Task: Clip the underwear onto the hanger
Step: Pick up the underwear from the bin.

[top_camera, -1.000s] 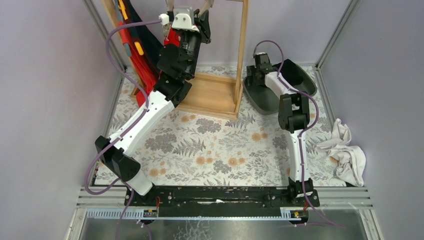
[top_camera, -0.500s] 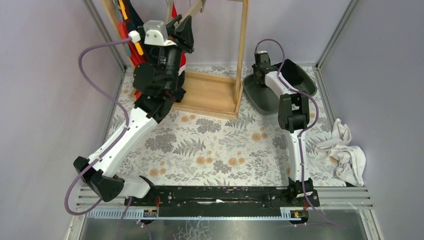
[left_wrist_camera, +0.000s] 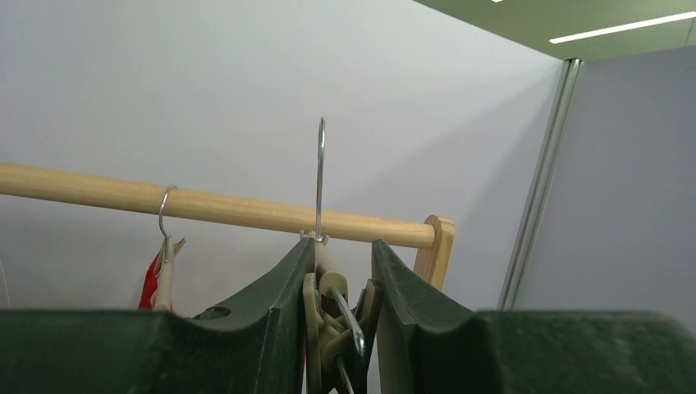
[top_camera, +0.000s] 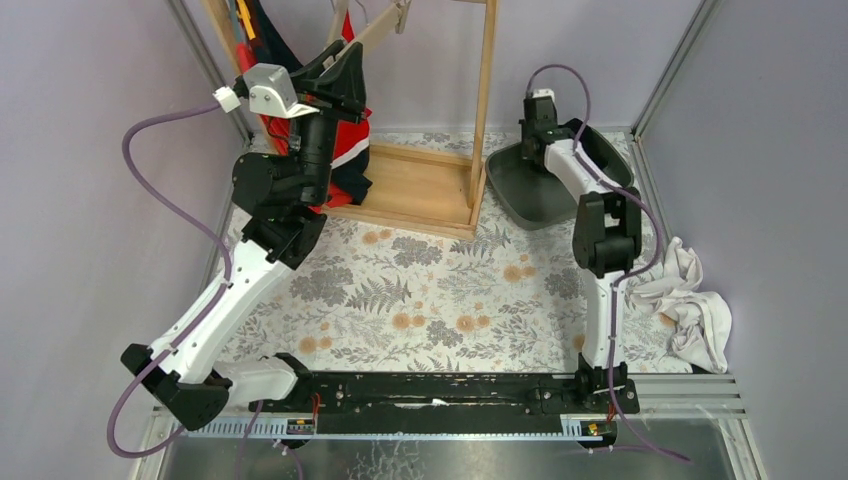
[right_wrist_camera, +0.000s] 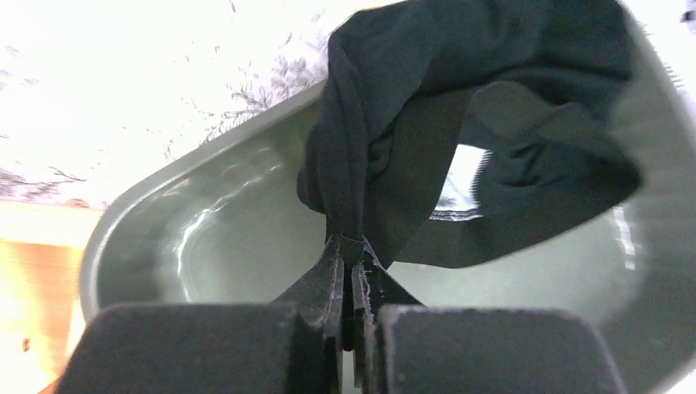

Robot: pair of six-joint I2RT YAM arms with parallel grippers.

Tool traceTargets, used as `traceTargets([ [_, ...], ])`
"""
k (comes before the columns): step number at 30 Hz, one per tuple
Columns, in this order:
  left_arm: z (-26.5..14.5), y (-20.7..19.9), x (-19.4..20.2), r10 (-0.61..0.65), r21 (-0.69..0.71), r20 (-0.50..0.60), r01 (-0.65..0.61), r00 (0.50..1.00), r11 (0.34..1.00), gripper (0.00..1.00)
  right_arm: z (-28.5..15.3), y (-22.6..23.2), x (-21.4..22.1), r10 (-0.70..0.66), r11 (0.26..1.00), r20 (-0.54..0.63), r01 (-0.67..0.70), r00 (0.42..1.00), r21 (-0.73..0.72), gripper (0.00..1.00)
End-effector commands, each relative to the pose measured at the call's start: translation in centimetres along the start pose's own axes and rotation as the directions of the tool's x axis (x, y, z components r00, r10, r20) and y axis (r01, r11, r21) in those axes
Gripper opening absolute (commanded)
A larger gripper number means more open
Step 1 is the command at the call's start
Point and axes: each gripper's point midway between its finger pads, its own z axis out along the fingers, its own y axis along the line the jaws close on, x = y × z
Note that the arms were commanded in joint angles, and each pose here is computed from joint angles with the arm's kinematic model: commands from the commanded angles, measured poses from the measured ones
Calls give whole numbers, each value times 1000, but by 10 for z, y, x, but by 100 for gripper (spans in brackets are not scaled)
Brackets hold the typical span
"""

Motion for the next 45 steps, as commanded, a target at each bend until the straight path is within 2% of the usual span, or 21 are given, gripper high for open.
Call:
traceTargets([
  [1, -7, -4, -29, -55, 28, 77, 53, 996, 998, 0, -85, -38, -93, 95, 993, 257, -109, 962, 42, 0],
  [9, -16, -2, -30, -67, 26, 67, 65, 995, 998, 0, -183, -62, -136, 152, 986, 413, -165, 898, -3, 0],
  [15, -27, 0, -26, -82, 30, 58, 81, 995, 996, 0, -272, -55, -159, 146, 989, 542, -128, 827, -72, 0],
  [26, -49, -2, -25, -141, 51, 20, 140, 990, 989, 0, -388, -16, -139, 198, 968, 636, -45, 746, -248, 0],
  [35, -81, 5, 20, -198, 5, -67, 199, 978, 980, 0, -430, -7, -86, 226, 934, 603, 7, 765, -358, 0],
  [45, -120, 6, 51, -255, -48, -93, 251, 963, 967, 0, -464, -33, -26, 241, 909, 514, -6, 823, -416, 0],
])
